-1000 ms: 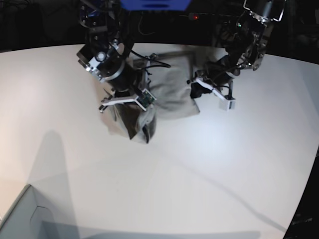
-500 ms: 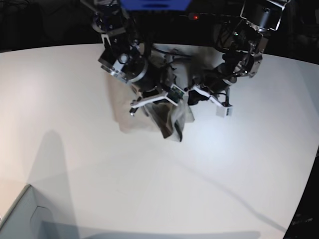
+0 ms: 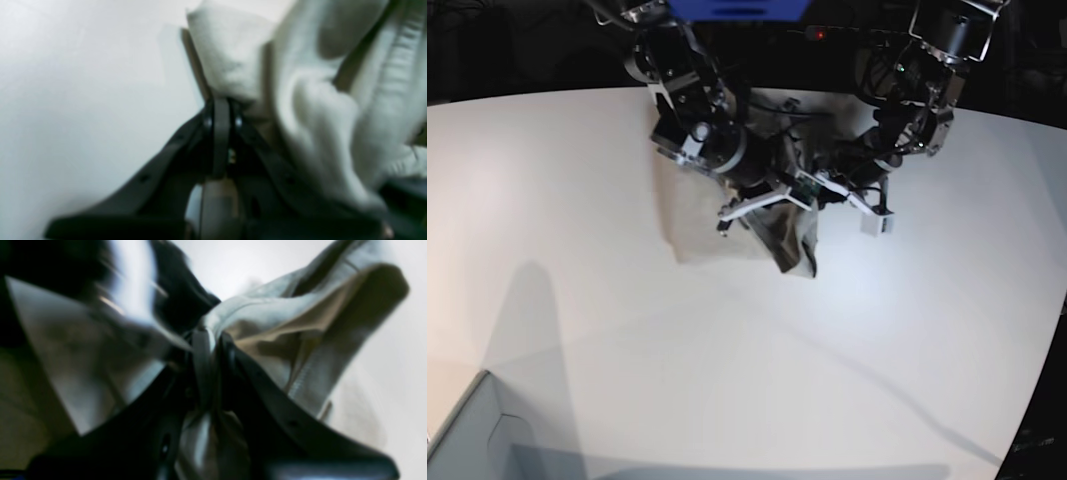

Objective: Layout the t-shirt on the table in an organized manner, then fold the t-shirt properly

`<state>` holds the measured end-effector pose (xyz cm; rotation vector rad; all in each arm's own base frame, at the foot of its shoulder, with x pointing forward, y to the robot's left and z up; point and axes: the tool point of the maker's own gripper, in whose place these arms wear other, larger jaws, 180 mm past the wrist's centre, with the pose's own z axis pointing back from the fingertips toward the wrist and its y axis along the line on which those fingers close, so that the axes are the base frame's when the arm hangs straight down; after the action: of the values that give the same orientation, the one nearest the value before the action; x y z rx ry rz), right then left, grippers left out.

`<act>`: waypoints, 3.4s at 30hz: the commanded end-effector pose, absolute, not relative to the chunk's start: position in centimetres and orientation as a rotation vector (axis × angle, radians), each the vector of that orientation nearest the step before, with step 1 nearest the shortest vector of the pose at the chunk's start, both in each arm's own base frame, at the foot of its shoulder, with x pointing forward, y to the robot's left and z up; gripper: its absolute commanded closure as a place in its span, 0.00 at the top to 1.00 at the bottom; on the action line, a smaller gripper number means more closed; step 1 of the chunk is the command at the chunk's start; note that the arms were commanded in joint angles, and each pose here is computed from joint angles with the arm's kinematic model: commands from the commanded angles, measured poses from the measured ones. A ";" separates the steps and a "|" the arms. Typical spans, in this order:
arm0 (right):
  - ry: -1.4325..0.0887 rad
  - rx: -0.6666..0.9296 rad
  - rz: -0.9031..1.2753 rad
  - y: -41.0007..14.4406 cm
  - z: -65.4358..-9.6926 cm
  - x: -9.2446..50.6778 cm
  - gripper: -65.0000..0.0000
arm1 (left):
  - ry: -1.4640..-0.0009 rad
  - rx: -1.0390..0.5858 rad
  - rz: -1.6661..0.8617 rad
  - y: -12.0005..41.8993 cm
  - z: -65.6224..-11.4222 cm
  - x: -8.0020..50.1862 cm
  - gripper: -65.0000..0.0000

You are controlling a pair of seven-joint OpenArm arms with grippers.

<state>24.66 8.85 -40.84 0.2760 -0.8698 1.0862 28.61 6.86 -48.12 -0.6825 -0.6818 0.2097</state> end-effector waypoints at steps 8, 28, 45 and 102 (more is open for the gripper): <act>-0.875 0.310 1.085 9.5 -40.9 24.6 0.24 | -0.667 -0.660 0.202 7.4 -48.3 28.6 0.10; -1.053 0.059 0.950 0.0 -34.1 27.0 0.55 | -0.752 -0.667 0.105 8.8 -44.3 27.2 0.60; -0.873 0.137 0.899 -0.3 -40.2 23.7 0.30 | -0.824 -0.585 0.313 19.6 -42.4 27.0 0.60; -0.657 -0.084 0.653 -10.7 -43.0 26.1 0.59 | -0.884 -0.564 0.425 21.9 -41.7 26.8 0.61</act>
<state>25.47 -10.78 -43.73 -0.0802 -0.6313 0.6492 26.03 21.36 -42.95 -0.5548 -0.8409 0.4325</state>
